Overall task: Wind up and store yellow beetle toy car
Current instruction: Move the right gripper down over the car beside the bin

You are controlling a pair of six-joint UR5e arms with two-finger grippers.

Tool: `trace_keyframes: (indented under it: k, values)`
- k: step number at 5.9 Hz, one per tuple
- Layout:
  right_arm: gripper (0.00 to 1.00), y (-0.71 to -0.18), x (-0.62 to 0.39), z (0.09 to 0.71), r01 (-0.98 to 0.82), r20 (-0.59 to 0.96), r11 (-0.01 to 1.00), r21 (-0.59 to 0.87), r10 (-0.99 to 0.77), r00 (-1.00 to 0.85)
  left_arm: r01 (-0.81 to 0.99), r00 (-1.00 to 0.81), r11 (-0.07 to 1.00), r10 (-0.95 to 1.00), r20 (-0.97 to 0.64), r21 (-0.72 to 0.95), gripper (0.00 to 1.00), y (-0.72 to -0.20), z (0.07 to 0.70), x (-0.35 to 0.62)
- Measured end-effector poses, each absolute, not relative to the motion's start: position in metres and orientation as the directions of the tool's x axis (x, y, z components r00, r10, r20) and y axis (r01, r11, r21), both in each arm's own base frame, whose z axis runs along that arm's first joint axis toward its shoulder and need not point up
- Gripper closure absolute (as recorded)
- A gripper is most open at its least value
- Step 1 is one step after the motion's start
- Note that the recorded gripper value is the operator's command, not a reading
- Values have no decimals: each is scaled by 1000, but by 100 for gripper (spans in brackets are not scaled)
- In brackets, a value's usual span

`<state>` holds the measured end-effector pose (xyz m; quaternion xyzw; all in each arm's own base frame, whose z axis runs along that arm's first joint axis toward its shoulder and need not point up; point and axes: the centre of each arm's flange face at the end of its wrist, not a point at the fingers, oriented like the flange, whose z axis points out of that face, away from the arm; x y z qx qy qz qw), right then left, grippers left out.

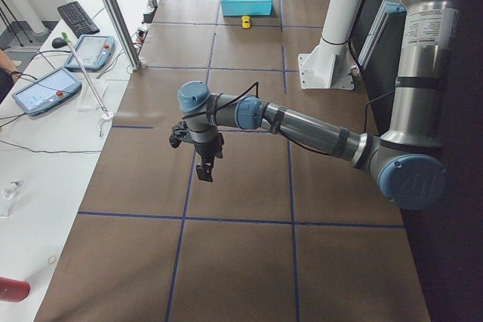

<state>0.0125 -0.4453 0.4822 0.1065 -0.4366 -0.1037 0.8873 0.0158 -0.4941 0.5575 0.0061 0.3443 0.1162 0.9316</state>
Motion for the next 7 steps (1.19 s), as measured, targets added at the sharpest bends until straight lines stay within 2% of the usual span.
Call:
trace_keyframes:
  k: [4, 6, 7]
  values:
    - [0, -460, -85, 374, 249, 679, 809, 533, -584, 444, -81, 758, 996, 81, -648, 30, 0, -458, 647, -52]
    - [0, -454, -115, 383, 293, 709, 783, 549, -622, 333, -38, 720, 999, 27, -693, -1, 0, -443, 657, -63]
    - [0, -449, -130, 385, 326, 663, 720, 613, -693, 284, -31, 702, 999, 18, -712, -6, 0, -442, 657, -63]
